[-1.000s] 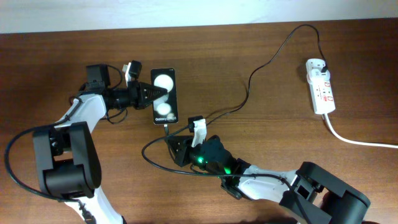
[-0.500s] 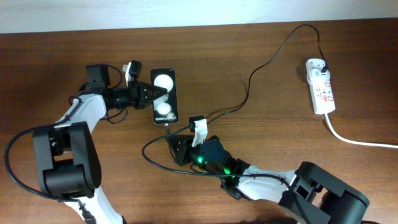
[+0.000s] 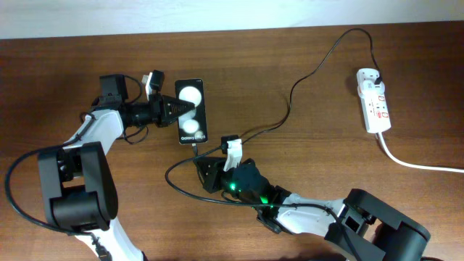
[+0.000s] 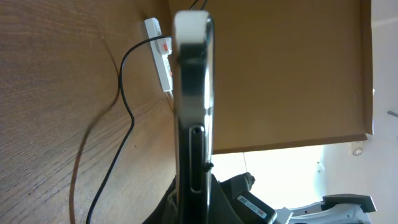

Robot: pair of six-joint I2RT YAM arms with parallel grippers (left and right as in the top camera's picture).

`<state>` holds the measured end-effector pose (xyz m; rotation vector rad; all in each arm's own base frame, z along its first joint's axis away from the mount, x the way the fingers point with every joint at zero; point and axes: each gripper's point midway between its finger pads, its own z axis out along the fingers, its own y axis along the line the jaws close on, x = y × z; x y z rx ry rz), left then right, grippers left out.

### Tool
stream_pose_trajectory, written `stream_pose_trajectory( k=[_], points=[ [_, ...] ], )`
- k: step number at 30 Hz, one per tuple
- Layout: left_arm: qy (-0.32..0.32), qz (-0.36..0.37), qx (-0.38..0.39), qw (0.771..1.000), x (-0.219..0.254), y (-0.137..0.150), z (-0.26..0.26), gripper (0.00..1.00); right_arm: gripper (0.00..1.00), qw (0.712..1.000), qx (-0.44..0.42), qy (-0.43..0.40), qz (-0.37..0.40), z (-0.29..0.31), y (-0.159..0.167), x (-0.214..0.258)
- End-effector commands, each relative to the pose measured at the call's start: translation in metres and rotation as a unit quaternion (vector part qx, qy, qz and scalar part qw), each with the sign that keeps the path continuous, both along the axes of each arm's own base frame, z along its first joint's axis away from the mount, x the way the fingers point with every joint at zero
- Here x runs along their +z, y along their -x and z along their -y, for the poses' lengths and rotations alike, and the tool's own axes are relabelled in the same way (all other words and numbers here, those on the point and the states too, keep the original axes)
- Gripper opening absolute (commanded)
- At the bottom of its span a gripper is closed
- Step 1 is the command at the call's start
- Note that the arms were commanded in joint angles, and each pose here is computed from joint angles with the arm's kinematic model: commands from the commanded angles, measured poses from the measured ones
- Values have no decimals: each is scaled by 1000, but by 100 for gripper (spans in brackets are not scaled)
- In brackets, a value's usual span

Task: Plug charger to phone and switch on socket
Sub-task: 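Push the connector up into the phone's charging port with the right gripper, then open the right gripper and withdraw it from the plugged connector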

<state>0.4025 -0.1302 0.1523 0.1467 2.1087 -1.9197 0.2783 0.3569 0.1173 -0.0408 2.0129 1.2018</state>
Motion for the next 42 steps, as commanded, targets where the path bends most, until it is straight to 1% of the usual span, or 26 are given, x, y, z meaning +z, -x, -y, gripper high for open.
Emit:
stream_pose_trajectory(
  k=[1,5,10,14,20,23,32,33,34,35,37,38,39,40,42],
  points=[
    [20,-4,-12,1000,5,4,2,0,4,997,-66,-19,27,10,-27,21],
    [32,-3,-19,999,9,6,4,0,4,996,-78,-24,32,10,-32,27],
    [32,-3,-19,999,9,6,4,0,4,995,-90,-26,37,12,-36,30],
    [32,-3,-19,999,9,6,4,0,4,992,-116,-33,49,14,-46,41],
    [32,-3,-19,999,9,6,4,0,4,989,-128,-48,61,11,-54,58],
    [33,-2,-19,999,9,6,4,0,4,983,-167,-42,65,22,-62,58],
    [33,-3,-19,999,9,6,3,0,4,983,-165,-45,67,21,-62,60],
    [32,-2,-19,999,9,6,3,0,12,983,-165,-43,66,21,-62,59],
    [31,-2,-18,999,9,6,3,0,17,984,-161,-37,63,20,-61,56],
    [22,-3,-14,1000,6,4,3,0,54,987,-148,-20,51,18,-57,46],
    [2,-4,-4,1000,-1,1,2,0,75,990,-134,6,32,16,-53,30],
    [-17,-6,6,1000,-8,-2,1,0,82,992,-121,19,23,14,-49,23],
    [-24,-7,9,1000,-10,-3,1,0,96,993,-109,30,34,12,-47,23],
    [-34,-8,15,999,-14,-5,0,0,99,993,-95,42,47,10,-45,25],
    [-61,-11,29,998,-23,-10,-3,0,99,993,-93,61,40,14,-42,22]
  ],
)
